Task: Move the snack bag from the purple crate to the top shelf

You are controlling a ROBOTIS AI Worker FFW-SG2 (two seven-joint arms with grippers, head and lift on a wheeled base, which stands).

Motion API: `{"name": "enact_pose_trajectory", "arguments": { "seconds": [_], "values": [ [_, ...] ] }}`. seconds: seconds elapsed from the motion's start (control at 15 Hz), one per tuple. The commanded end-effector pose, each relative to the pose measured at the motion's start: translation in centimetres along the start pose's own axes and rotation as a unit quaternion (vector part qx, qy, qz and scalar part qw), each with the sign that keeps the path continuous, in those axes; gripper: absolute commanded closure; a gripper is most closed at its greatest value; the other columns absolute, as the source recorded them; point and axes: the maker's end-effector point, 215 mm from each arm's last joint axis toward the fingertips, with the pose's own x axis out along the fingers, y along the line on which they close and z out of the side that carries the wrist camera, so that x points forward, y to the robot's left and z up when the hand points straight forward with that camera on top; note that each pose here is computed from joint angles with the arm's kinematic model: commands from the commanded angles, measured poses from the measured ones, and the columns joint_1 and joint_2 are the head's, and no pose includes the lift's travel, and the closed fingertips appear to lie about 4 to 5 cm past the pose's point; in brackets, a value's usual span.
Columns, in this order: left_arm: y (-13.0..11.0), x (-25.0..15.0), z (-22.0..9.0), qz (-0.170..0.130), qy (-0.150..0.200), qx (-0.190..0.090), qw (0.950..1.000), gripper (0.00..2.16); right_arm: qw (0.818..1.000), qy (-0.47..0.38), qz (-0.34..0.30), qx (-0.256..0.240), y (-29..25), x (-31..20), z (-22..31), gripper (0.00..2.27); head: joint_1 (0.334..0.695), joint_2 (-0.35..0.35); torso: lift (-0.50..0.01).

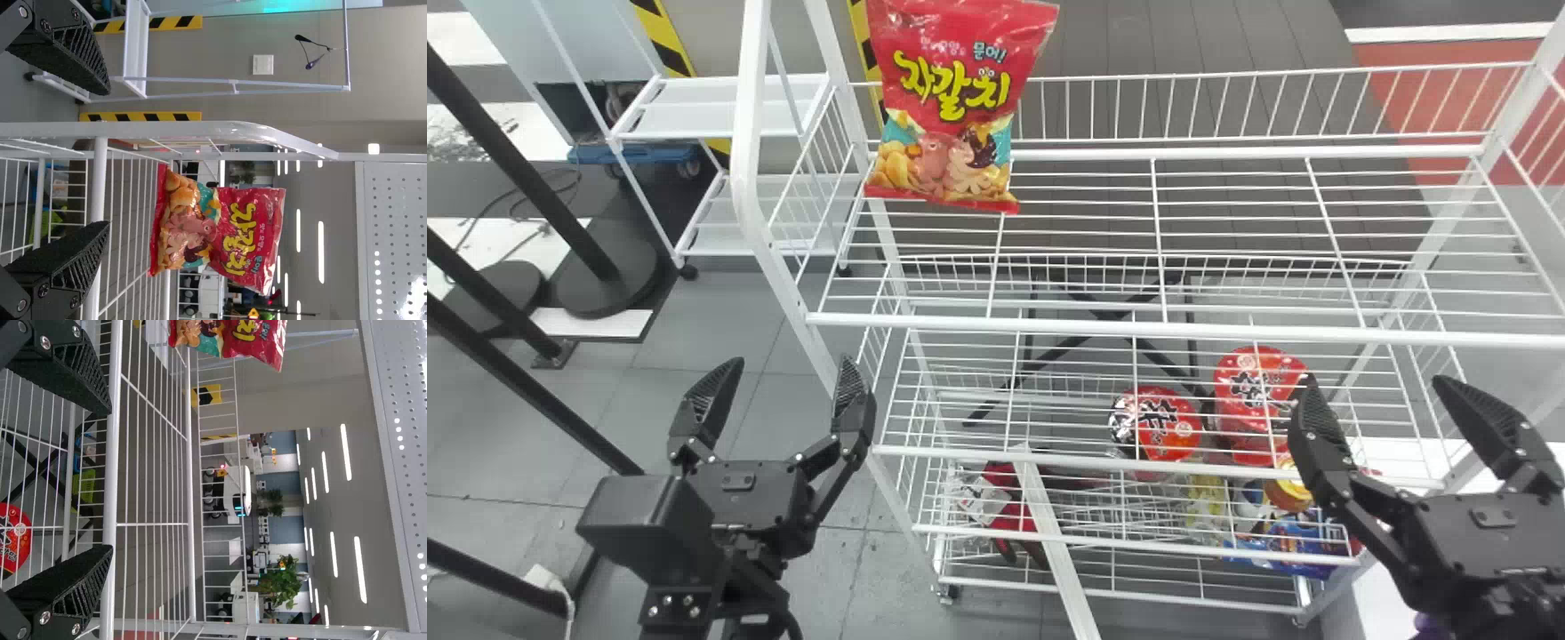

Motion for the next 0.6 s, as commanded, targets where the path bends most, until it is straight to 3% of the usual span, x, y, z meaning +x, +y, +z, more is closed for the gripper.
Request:
{"name": "enact_pose_trajectory", "arguments": {
  "seconds": [0.0,0.53],
  "values": [
    [0.0,-0.08,-0.09,0.001,0.001,0.0,1.0,0.12,1.0,0.002,-0.002,0.0,-0.21,-0.04,-0.13,0.08,0.695,0.113,-0.121],
    [-0.12,-0.16,-0.15,0.0,0.001,0.0,1.0,0.12,1.0,0.0,-0.001,0.002,-0.23,0.0,-0.04,0.08,0.695,0.106,-0.153]
  ]
}}
